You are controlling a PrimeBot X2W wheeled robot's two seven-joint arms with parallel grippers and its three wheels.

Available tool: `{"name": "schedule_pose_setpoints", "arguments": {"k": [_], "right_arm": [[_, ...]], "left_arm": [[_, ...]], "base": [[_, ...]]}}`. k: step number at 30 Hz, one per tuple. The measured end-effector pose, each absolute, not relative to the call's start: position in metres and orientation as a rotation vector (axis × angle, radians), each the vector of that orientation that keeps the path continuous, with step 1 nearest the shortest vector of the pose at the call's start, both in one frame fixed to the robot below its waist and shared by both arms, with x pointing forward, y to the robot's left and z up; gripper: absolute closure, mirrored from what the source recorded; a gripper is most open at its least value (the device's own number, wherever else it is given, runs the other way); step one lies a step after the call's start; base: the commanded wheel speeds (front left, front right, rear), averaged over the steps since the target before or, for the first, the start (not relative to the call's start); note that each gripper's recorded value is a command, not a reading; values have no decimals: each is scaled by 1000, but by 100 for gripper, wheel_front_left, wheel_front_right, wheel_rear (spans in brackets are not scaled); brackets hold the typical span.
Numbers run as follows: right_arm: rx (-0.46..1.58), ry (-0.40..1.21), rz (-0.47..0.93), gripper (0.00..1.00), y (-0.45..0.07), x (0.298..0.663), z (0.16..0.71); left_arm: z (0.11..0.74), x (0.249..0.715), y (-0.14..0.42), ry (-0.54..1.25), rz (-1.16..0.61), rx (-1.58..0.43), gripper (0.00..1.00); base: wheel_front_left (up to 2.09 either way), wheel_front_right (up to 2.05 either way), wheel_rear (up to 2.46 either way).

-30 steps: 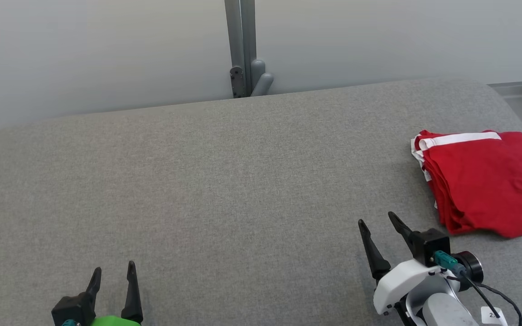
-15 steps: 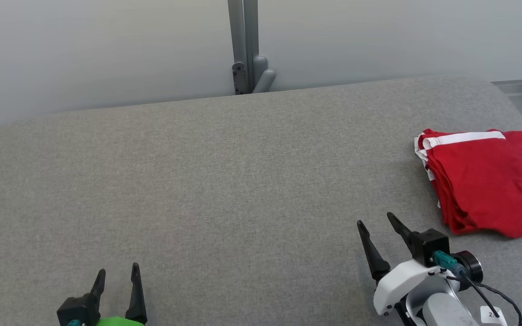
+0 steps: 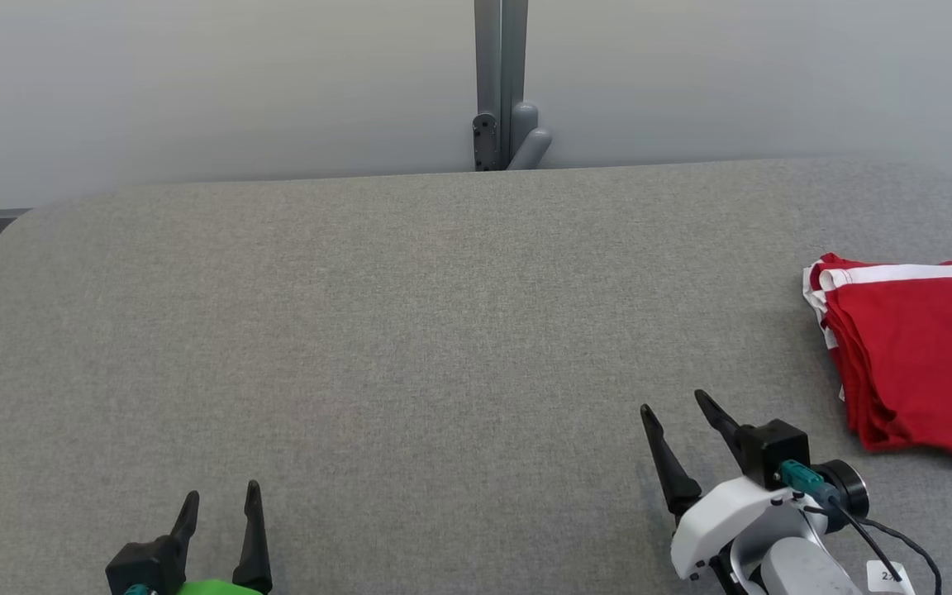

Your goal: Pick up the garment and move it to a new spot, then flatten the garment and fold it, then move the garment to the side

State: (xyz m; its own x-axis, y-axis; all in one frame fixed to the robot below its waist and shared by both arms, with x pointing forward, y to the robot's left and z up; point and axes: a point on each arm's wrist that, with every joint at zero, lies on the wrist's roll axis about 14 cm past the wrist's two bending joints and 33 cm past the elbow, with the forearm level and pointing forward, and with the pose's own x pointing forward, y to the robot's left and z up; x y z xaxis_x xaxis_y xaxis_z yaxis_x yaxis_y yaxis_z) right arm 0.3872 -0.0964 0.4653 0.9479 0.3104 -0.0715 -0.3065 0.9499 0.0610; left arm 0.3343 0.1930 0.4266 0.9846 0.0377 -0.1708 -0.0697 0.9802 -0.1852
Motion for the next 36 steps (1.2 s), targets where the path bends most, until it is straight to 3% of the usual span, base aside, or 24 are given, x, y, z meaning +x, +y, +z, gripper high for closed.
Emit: {"name": "schedule_pose_setpoints", "arguments": {"k": [7, 8, 15, 36], "right_arm": [[55, 76, 315, 0, -96, 387, 467], [56, 75, 314, 100, -96, 387, 467], [81, 168, 295, 100, -100, 371, 439], [469, 178, 128, 100, -131, 384, 453]], "left_arm": [[427, 334, 190, 167, 41, -211, 0], [427, 334, 190, 166, 38, -219, 100], [408, 325, 188, 234, 52, -245, 100], [419, 336, 201, 213, 152, -593, 100]], "base": [[0, 0, 0], [0, 0, 0], [0, 0, 0], [0, 0, 0]]}}
